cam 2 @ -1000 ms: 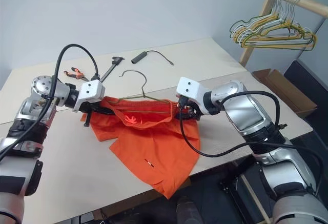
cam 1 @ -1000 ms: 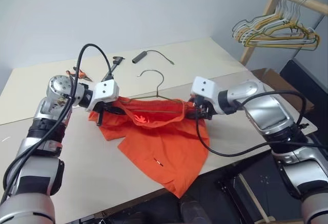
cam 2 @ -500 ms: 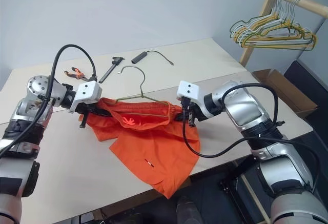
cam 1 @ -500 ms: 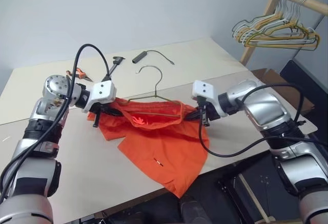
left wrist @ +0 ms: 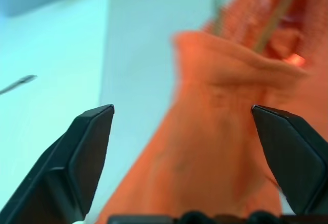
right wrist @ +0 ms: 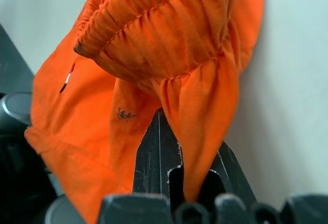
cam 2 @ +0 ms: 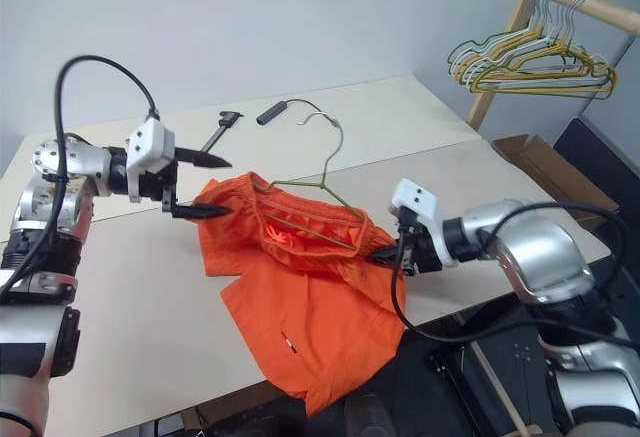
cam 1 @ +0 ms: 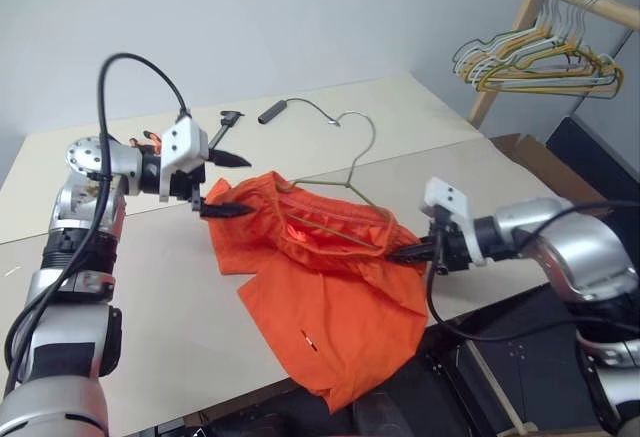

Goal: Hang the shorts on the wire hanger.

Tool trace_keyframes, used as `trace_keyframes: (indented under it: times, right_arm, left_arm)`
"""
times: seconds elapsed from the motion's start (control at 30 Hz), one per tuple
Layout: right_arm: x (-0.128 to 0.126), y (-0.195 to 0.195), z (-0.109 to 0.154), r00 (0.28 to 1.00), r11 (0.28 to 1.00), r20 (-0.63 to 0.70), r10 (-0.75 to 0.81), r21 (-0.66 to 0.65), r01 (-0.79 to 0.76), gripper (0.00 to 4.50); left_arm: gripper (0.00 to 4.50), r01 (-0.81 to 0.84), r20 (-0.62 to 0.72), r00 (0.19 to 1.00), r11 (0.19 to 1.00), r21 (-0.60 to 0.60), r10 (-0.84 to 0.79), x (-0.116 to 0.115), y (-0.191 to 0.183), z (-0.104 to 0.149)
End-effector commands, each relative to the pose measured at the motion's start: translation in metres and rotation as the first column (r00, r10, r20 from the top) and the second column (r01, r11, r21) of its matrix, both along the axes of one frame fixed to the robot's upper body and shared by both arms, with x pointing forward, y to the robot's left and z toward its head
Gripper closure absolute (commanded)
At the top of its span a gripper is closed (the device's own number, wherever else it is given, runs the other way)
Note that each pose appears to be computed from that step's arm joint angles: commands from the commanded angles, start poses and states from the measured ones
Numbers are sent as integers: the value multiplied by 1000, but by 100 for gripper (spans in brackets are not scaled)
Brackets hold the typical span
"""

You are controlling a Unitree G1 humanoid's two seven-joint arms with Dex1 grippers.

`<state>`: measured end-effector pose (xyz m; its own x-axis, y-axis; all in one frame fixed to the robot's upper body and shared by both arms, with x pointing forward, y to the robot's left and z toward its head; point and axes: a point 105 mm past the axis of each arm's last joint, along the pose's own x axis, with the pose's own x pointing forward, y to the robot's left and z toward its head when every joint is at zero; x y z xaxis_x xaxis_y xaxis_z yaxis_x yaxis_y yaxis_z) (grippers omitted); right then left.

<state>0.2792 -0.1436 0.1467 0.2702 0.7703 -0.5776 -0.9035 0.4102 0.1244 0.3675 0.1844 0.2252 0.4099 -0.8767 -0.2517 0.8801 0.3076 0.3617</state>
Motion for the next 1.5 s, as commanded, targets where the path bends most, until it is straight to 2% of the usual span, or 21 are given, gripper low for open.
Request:
trace_keyframes:
  times: [0.03, 0.17, 0.27, 0.37, 0.43, 0.63, 0.73, 0.93, 1.07, 1.17, 1.3, 1.5]
  right_arm:
    - [-4, -17, 15, 986, 984, 22, -166, 64, 164, 450]
    - [-8, -44, 14, 916, 910, -23, -400, 112, 400, 450]
    - [-11, -69, 14, 816, 806, -68, -573, 134, 577, 450]
    - [-13, -90, 17, 725, 711, -64, -686, 153, 686, 450]
    - [-10, -107, 20, 648, 633, -49, -760, 167, 756, 450]
    - [0, -158, 25, 353, 348, -1, -936, 154, 925, 450]
    - [2, -177, 31, 246, 248, 25, -969, 136, 959, 450]
    - [8, -209, 61, 63, 72, 64, -996, 165, 984, 450]
    - [14, -227, 82, 0, 4, 21, -1000, 173, 985, 450]
    - [16, -243, 94, -78, -84, -40, -996, 171, 982, 450]
    - [20, -254, 111, -116, -143, -144, -983, 189, 971, 450]
    - [17, -274, 120, -218, -262, -233, -948, 181, 948, 450]
  left_arm:
    - [1, 17, 19, 1000, 980, -198, -14, -10, -9, 43]
    - [1, 91, -11, 995, 931, -353, -101, -36, -36, 56]
    - [1, 112, -22, 990, 869, -483, -140, -52, -58, 67]
    - [1, 123, -23, 987, 828, -547, -161, -62, -74, 74]
    - [1, 124, -26, 985, 804, -581, -170, -66, -83, 80]
    - [1, 150, -8, 980, 763, -629, -199, -73, -95, 90]
    - [1, 150, 8, 982, 749, -646, -191, -74, -97, 94]
    - [1, 132, 34, 989, 741, -658, -146, -74, -96, 100]
    - [1, 116, 52, 993, 734, -669, -110, -72, -96, 107]
    - [1, 115, 63, 993, 737, -666, -99, -71, -96, 111]
    - [1, 124, 74, 992, 744, -657, -101, -75, -97, 111]
    - [1, 119, 77, 993, 755, -645, -91, -75, -99, 108]
